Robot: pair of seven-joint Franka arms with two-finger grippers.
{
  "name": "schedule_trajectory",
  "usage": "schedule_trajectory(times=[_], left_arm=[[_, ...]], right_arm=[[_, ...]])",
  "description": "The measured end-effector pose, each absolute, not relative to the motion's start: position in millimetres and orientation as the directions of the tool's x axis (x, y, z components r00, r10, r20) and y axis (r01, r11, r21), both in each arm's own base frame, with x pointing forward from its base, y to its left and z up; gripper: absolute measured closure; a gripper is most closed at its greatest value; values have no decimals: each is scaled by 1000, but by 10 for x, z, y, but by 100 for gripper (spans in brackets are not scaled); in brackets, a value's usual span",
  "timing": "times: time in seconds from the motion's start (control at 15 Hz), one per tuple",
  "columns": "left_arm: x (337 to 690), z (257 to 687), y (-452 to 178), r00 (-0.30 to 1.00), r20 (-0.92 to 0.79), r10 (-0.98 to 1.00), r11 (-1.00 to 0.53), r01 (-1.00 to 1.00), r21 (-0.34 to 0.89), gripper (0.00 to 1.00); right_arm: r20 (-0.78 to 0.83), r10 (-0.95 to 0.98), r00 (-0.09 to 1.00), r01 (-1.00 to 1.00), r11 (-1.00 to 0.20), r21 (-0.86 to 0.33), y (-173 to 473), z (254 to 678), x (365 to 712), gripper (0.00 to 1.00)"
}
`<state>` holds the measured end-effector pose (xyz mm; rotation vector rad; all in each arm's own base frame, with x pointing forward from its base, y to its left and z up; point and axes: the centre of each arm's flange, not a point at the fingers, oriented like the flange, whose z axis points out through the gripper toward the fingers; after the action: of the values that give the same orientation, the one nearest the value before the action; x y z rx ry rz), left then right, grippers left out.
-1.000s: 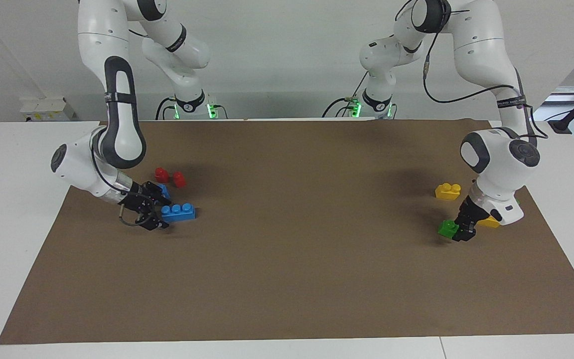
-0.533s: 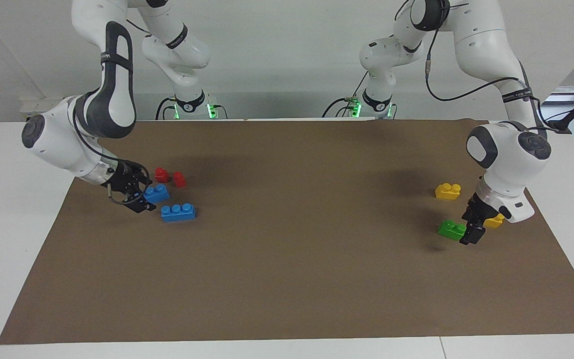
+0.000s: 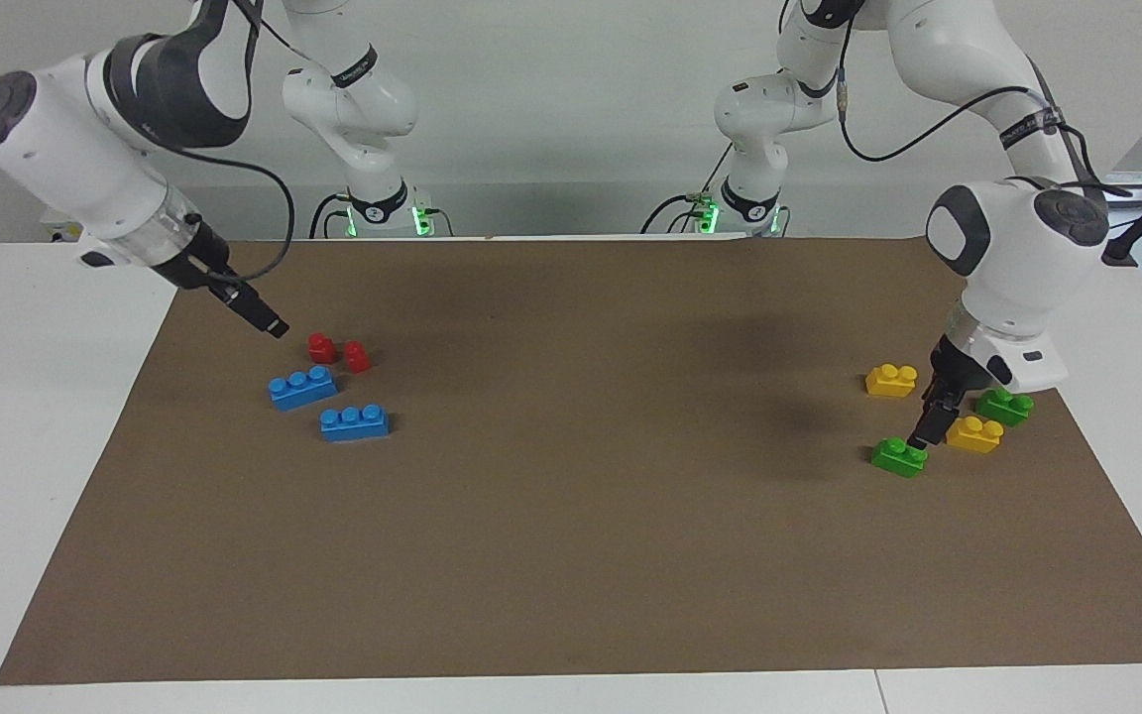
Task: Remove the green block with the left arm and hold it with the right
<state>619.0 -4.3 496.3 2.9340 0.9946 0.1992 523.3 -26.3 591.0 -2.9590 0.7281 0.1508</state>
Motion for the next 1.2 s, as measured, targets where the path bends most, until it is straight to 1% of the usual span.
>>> schedule_trajectory(times=[0.13, 0.27, 0.4, 0.6, 0.8, 1.2], left_arm=[[6042, 5193, -71, 867, 108, 486, -874, 484, 43, 0], [5851, 5425, -88, 939, 85, 333, -942, 334, 3, 0], [5649, 5644, -112, 971, 52, 234, -972, 235, -14, 0], [5400, 5886, -149, 992, 13, 123, -992, 123, -24, 0], [5285, 5968, -165, 998, -14, 62, -998, 62, -28, 0], [5259, 5969, -219, 999, -27, 37, -999, 37, -29, 0]], right_arm=[[-61, -345, 937, -347, -938, -27, -47, 6105, 5231, 0], [-42, -227, 973, -228, -974, -2, 56, 6128, 5273, 0], [-45, -143, 989, -143, -990, 4, 5, 6071, 5324, 0], [-51, -89, 995, -88, -996, 10, -90, 6032, 5359, 0], [-50, -72, 996, -72, -997, 12, -89, 6037, 5360, 0], [-48, -44, 998, -43, -999, 11, -88, 6039, 5363, 0]])
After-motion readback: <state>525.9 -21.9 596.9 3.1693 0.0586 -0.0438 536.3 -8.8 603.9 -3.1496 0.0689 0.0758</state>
